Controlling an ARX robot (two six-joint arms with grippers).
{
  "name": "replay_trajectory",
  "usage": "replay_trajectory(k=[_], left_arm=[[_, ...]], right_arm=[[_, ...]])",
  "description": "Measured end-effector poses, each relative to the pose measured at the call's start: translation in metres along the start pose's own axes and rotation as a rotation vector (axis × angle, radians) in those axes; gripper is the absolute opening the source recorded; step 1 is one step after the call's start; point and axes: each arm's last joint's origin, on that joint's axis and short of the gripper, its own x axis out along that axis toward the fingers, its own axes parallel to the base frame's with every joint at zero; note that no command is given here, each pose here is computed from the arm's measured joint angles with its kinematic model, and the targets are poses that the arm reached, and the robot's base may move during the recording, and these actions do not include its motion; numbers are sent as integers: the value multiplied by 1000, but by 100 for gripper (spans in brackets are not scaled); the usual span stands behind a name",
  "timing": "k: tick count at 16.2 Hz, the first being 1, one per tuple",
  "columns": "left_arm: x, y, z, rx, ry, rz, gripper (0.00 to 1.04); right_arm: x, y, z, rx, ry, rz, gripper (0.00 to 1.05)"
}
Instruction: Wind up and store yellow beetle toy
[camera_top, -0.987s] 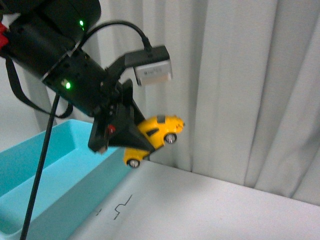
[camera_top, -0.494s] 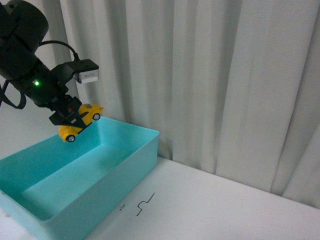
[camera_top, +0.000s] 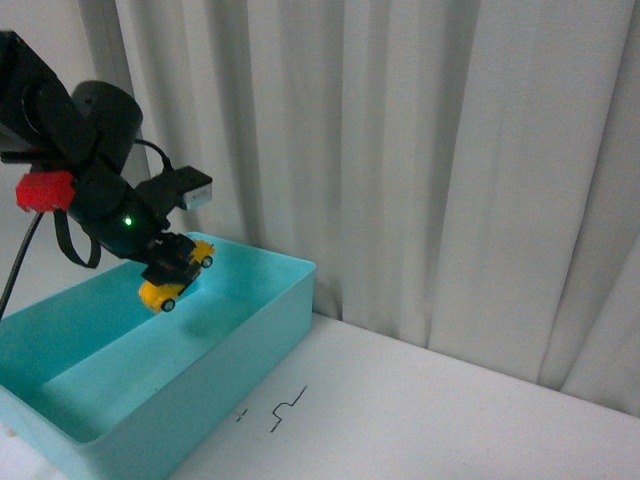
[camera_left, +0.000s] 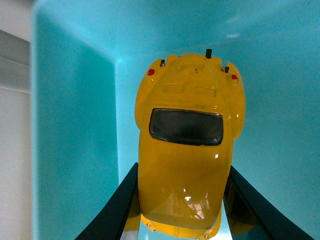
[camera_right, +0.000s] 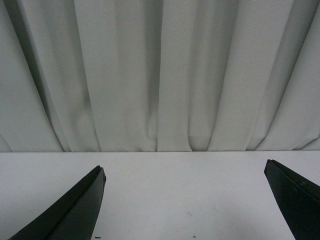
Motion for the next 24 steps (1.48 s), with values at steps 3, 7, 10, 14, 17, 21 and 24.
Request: replay_trajectory(k=[3, 7, 10, 14, 17, 21, 24], left_arm=[[30, -10, -14, -12, 66, 14, 40], [55, -10, -32, -37, 106, 60, 40], [59, -14, -35, -35, 103, 60, 40], [61, -19, -37, -28, 109, 55, 40], [62, -28, -43, -18, 120, 37, 45], [61, -30, -43, -25, 130, -19, 94], [42, -35, -32, -32, 76, -69, 98]], right_arm=[[0, 0, 0, 0, 0, 0, 98], [0, 0, 0, 0, 0, 0, 98], [0, 0, 0, 0, 0, 0, 98], [0, 0, 0, 0, 0, 0, 98], [0, 0, 0, 0, 0, 0, 98], [0, 0, 0, 0, 0, 0, 98], [0, 0, 0, 0, 0, 0, 98]])
